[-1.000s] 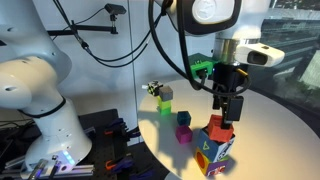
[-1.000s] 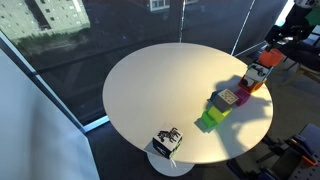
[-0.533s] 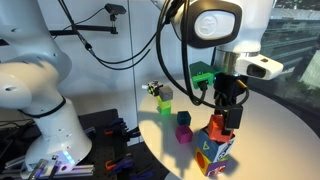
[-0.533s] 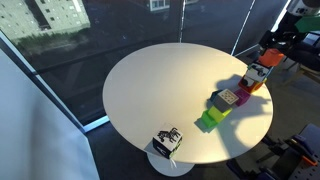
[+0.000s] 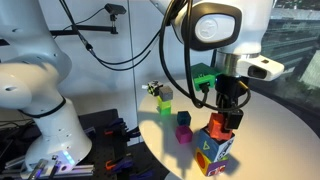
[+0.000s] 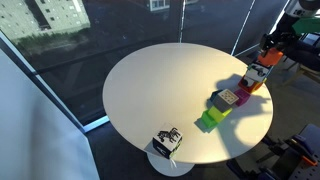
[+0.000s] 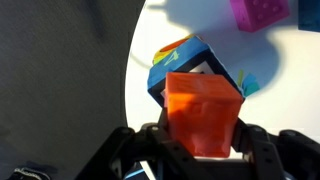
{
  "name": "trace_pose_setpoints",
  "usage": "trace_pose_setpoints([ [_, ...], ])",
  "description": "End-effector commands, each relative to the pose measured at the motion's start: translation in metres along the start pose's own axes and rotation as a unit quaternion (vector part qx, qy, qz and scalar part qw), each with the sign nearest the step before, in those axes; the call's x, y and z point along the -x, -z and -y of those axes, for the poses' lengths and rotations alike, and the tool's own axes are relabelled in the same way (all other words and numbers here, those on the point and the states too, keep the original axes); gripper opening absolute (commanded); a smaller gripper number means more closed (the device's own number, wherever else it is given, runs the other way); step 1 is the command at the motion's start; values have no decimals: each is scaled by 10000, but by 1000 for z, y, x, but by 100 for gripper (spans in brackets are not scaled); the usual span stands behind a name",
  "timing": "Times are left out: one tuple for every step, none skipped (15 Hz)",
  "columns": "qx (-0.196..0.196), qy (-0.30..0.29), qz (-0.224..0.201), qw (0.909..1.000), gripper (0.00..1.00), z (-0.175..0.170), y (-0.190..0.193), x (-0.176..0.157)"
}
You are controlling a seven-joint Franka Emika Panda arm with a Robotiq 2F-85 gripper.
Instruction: Remove the orange block from the stack and put it on top of the blue block
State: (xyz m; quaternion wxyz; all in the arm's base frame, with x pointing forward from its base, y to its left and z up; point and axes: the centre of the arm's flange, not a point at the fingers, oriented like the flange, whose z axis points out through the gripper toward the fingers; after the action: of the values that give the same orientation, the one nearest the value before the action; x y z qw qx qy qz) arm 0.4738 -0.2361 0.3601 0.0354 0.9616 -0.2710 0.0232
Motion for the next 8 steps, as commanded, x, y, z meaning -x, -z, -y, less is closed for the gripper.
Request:
trace_pose_setpoints([
  [-77,13,-74,9999,27,-3,24,7],
  [-101,9,-110,9999,27,-3,29,9],
  [-110,23,-127,9999,26,-2,34,10],
  [-117,29,-157,9998,26,1,38,12],
  [-116,54,-163,9998,25,4,41,13],
  [-105,72,-181,9998,25,9,42,15],
  [-96,120,-161,9998,25,14,43,16],
  [-91,151,-159,9997,25,18,44,17],
])
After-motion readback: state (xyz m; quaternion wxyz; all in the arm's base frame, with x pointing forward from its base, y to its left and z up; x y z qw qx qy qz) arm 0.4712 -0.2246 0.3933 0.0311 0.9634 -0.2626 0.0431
